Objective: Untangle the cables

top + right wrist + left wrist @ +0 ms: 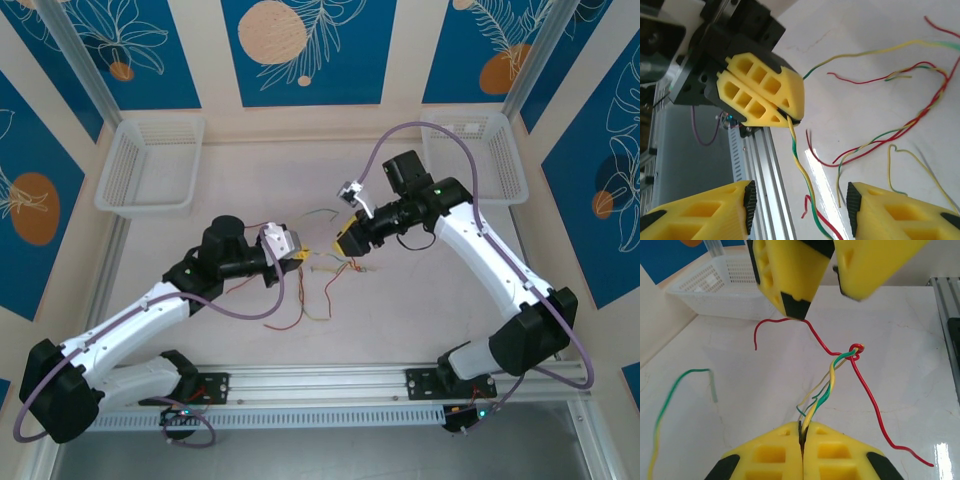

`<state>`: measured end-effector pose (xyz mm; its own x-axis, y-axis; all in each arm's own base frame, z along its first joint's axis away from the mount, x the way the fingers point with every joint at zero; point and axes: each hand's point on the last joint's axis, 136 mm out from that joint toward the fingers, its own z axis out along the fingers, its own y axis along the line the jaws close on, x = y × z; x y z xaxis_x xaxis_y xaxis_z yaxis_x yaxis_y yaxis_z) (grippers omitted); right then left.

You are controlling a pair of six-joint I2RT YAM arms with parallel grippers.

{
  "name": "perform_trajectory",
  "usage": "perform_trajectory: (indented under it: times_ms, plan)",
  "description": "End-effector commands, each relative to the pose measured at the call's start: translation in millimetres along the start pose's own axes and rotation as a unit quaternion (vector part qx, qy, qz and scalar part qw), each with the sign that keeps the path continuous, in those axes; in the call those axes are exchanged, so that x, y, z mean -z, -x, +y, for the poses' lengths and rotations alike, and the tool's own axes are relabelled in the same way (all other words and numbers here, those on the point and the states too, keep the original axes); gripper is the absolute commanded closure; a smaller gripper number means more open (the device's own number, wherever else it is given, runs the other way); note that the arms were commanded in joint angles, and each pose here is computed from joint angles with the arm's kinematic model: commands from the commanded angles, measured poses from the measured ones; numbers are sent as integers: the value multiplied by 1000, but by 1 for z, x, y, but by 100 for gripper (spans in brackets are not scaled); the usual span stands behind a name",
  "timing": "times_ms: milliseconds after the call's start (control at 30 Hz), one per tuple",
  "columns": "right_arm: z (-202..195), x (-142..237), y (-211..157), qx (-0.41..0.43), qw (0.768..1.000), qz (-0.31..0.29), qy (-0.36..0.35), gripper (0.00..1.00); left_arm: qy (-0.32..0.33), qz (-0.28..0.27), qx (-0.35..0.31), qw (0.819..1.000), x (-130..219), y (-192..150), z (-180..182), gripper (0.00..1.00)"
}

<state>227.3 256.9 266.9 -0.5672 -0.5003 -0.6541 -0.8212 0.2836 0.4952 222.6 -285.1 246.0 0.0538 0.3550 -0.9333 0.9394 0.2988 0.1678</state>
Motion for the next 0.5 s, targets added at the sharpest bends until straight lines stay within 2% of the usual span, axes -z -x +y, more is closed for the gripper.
perform_trajectory:
  times_ms: [0,133,233,467]
  plan:
    - [-4,-6,-12,21,1000,19,13,45,-16,-31,-26,999,7,17,-10,100]
    - [-12,-10,-17,13,1000,19,-3,42,-1,-30,-28,999,8,12,-7,100]
    - [-27,-15,-26,-18,999,32,-27,40,22,-50,-33,998,13,15,-3,100]
    - [-26,-21,-35,-20,1000,15,-10,34,63,-81,-19,995,34,18,11,100]
